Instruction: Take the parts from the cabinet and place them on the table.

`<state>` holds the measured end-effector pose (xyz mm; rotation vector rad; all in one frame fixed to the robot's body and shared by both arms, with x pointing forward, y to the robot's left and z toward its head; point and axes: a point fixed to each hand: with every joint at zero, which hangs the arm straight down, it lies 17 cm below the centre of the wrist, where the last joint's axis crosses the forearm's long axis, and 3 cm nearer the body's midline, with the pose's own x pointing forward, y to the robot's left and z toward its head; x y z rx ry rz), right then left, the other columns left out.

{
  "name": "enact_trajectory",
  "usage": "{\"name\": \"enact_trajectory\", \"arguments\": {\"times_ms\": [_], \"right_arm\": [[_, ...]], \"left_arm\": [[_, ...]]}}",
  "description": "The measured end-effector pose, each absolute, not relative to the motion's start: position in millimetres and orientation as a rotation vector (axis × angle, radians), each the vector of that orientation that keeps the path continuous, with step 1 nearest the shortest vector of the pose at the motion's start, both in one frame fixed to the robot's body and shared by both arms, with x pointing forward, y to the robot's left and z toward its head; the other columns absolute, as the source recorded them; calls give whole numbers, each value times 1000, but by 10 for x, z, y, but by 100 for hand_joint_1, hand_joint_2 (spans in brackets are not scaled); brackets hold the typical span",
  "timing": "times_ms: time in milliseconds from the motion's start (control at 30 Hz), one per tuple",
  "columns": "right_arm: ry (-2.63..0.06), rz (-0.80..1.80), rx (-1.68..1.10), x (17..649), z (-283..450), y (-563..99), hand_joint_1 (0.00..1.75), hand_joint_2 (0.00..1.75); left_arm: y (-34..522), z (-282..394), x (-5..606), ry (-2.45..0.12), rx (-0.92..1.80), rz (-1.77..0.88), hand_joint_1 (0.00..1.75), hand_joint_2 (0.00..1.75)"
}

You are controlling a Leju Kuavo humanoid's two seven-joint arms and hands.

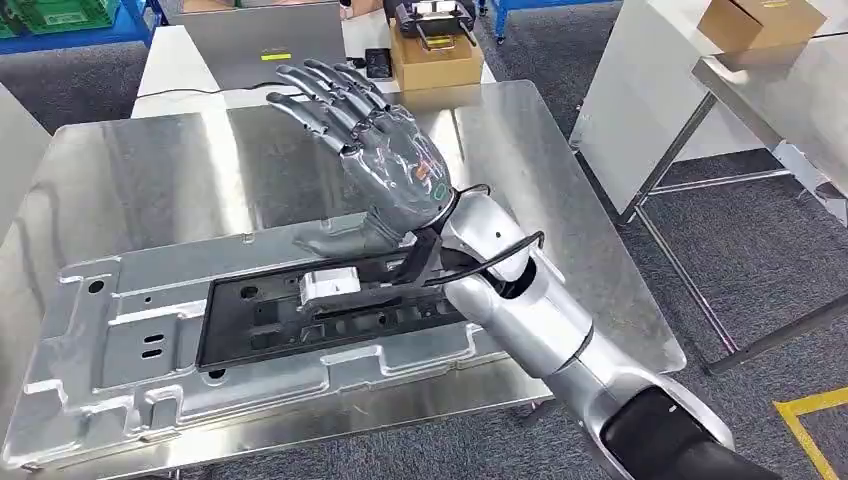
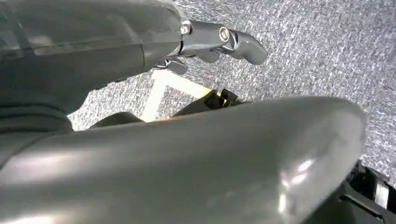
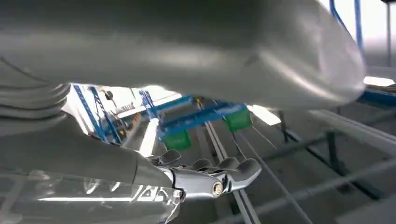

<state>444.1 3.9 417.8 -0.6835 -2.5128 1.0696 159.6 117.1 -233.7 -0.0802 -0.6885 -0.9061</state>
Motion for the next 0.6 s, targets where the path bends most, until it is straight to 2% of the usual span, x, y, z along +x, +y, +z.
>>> {"name": "enact_trajectory", "arguments": {"times_ms": [600], "right_arm": [[-2574,1095,-613,4074,4122,191,0,0]], "left_arm": [[1182,-2348,1598,-667,-81,-876,0,0]]}}
